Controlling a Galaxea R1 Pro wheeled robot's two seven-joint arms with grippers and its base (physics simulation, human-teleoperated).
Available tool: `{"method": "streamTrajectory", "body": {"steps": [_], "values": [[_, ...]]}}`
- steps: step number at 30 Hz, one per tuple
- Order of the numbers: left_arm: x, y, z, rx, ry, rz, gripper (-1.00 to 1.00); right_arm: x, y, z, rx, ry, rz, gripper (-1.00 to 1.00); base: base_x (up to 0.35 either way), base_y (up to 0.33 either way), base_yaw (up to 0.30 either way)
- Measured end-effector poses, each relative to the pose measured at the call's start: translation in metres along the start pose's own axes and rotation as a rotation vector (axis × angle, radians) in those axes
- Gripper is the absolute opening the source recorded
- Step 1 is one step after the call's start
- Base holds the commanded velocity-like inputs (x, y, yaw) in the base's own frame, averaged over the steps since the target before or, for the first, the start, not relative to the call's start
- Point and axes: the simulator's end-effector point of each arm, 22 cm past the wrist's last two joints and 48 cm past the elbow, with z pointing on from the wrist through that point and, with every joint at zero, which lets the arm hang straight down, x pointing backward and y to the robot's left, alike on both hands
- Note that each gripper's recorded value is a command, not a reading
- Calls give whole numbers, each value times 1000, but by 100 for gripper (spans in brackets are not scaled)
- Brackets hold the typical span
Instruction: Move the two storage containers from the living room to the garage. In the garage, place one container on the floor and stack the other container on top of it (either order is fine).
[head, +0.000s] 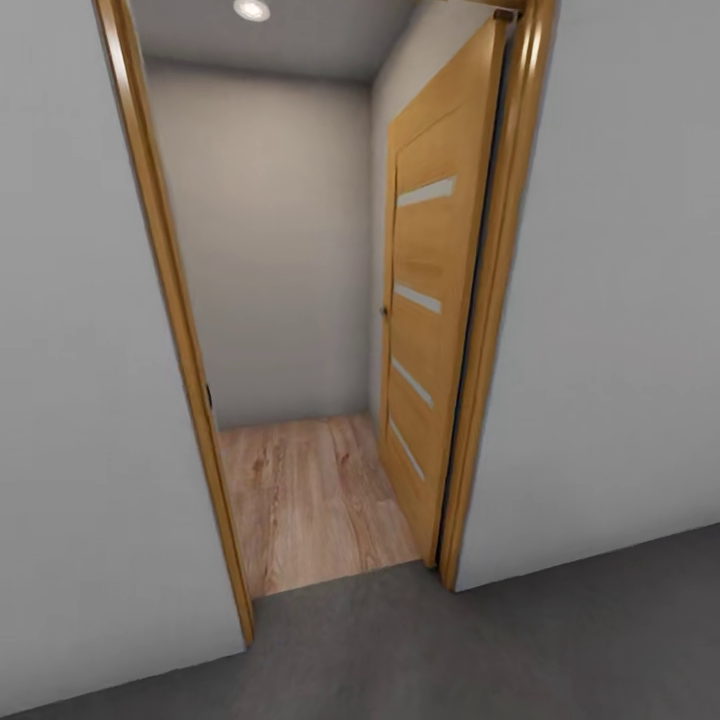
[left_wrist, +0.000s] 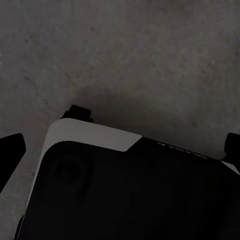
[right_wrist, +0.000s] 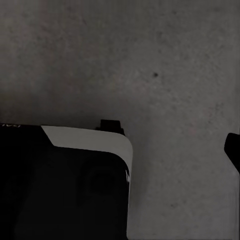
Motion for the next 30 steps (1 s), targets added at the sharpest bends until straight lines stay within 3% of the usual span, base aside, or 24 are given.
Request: {"method": "streamTrajectory", "body": {"steps": [16, 30], "values": [[1, 0, 0, 0, 3, 0, 100, 0, -3, 0, -1, -1, -3, 100, 323, 0, 22], [2, -3, 0, 4, -1, -1, 100, 0, -8, 1, 4, -1, -9, 100, 31, 0, 0]]}}
